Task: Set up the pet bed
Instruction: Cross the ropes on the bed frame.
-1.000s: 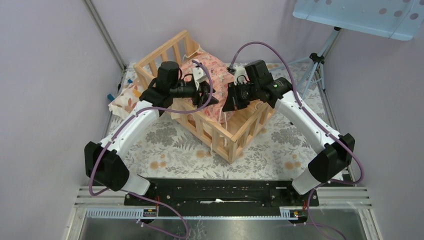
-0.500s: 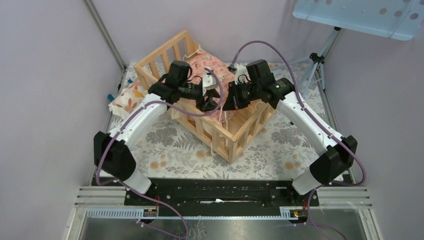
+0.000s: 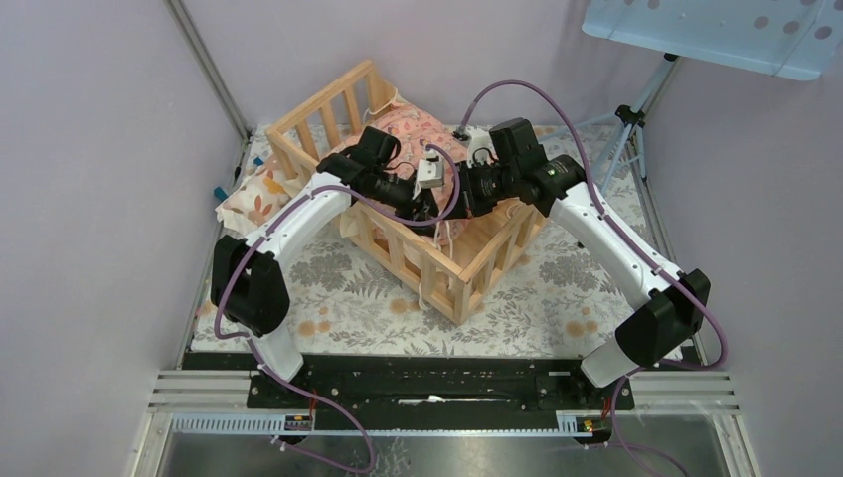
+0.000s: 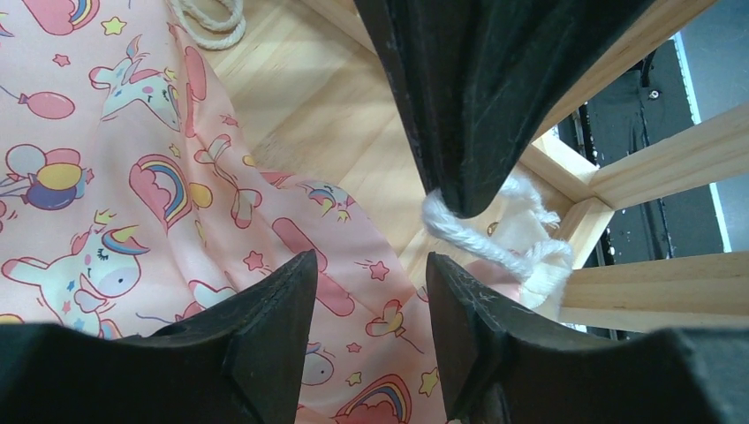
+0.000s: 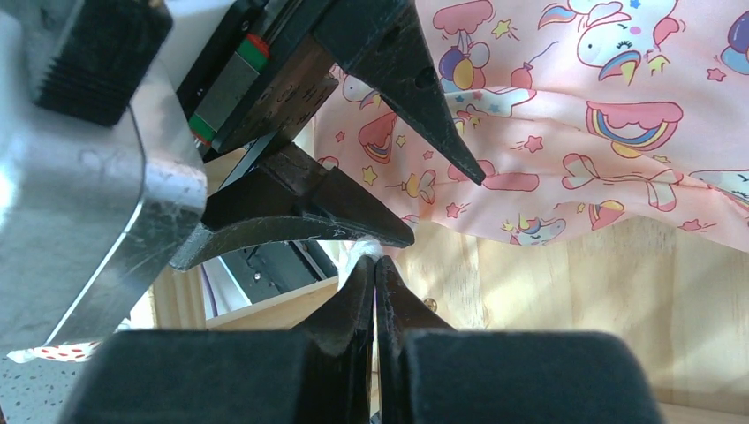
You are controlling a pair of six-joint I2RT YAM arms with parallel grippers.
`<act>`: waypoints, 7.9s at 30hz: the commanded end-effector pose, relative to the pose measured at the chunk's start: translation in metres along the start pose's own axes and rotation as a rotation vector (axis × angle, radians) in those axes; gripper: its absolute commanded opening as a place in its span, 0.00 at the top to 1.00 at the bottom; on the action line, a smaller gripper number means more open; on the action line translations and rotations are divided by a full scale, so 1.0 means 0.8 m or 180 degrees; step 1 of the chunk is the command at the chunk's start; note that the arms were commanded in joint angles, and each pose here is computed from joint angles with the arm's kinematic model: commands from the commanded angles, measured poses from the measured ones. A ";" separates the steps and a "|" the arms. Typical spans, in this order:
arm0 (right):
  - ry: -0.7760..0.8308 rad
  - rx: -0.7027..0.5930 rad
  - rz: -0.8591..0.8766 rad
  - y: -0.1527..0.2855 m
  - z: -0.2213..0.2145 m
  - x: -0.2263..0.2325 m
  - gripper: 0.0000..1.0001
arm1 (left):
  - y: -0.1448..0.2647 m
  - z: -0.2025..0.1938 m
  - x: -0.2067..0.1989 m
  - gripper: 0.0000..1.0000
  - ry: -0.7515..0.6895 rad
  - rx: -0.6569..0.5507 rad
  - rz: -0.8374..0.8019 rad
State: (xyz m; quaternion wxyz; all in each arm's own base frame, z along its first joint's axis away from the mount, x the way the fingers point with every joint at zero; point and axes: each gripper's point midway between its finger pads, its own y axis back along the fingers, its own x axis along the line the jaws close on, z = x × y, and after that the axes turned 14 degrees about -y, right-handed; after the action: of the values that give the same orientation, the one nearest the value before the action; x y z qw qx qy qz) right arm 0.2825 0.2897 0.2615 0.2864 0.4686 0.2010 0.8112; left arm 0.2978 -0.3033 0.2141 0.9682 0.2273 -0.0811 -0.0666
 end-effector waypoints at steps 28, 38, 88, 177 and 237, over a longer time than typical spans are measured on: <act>0.0128 -0.0286 -0.0434 -0.004 0.029 -0.031 1.00 | 0.057 0.090 -0.003 0.29 0.0170 -0.0767 -0.0146; 0.0107 -0.0401 -0.0422 0.001 0.033 -0.028 1.00 | 0.017 0.088 -0.014 0.28 0.0390 -0.0638 -0.0353; 0.0317 -0.0135 -0.0491 0.019 0.009 -0.031 0.44 | 0.004 0.056 -0.006 1.00 0.0456 -0.0228 -0.0192; -0.0996 0.0424 -0.0472 0.009 -0.063 0.023 1.00 | 0.167 0.120 0.022 0.17 0.0835 -0.0812 0.2678; -0.1616 0.1008 -0.1417 0.016 -0.128 0.016 1.00 | -0.022 0.051 -0.161 0.21 0.1075 -0.0976 0.3645</act>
State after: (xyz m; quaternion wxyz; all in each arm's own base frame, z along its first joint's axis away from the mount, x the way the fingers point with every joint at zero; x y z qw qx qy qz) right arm 0.2118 0.2908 0.2240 0.4419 0.6247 0.3046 0.5672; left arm 0.1614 -0.3042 0.2018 0.8761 0.0808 -0.0582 0.4717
